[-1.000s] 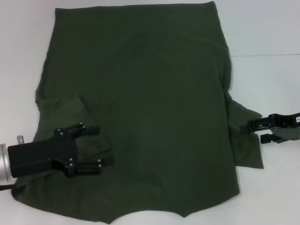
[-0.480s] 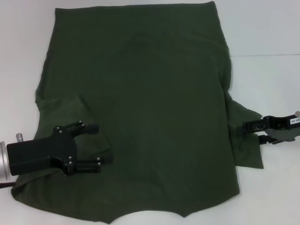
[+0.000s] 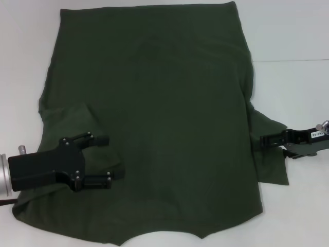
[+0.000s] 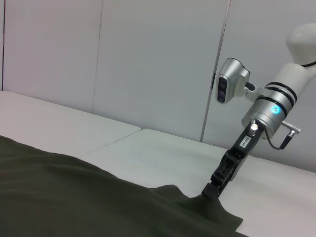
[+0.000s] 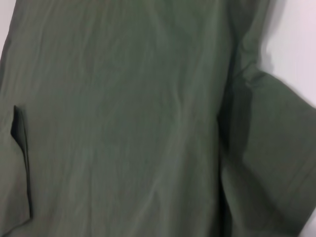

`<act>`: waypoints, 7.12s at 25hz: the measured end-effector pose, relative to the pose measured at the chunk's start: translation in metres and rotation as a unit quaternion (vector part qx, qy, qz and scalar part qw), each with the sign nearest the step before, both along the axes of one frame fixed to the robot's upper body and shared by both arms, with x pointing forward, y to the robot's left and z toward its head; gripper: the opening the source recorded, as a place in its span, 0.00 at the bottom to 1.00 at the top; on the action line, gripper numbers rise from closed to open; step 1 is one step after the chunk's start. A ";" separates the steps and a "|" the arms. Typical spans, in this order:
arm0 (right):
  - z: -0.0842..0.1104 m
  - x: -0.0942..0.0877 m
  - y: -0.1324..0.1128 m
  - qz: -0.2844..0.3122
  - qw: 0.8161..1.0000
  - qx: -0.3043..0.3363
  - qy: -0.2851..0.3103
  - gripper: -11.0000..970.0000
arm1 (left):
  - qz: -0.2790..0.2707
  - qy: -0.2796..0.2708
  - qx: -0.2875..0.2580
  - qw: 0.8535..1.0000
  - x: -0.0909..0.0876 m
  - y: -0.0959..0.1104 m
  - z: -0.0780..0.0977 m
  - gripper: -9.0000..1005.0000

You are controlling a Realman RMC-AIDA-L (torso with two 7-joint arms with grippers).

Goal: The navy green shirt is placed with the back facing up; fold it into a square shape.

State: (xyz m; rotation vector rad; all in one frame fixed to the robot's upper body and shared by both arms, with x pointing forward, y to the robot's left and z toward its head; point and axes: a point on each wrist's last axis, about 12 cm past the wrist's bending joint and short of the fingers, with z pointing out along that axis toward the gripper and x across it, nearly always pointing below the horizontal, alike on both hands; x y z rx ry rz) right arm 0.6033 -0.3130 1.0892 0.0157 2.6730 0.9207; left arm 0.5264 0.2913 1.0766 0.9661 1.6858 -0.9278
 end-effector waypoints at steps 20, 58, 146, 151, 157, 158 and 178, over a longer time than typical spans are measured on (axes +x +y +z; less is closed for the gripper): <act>0.003 0.001 0.000 -0.003 1.000 0.018 -0.006 0.92 | -0.001 -0.001 -0.001 1.000 0.001 -0.001 0.001 0.95; 0.001 0.003 0.000 -0.003 1.000 0.006 -0.013 0.39 | -0.006 -0.002 -0.004 1.000 0.006 -0.006 0.004 0.95; 0.086 0.026 -0.032 0.139 0.976 -0.154 -0.069 0.04 | -0.005 0.012 -0.009 1.000 0.009 -0.006 0.008 0.95; 0.088 0.026 -0.033 0.135 0.976 -0.152 -0.072 0.04 | -0.006 0.012 -0.010 1.000 0.009 -0.005 0.010 0.95; 0.101 0.024 -0.041 0.131 0.976 -0.152 -0.083 0.04 | -0.007 0.013 -0.011 1.000 0.010 -0.006 0.011 0.95; 0.103 0.023 -0.041 0.134 0.976 -0.152 -0.084 0.04 | -0.007 0.013 -0.011 1.000 0.010 -0.006 0.011 0.95; 0.127 0.040 -0.023 0.149 0.967 -0.162 -0.132 0.04 | -0.010 0.012 -0.012 1.000 0.014 -0.008 0.014 0.95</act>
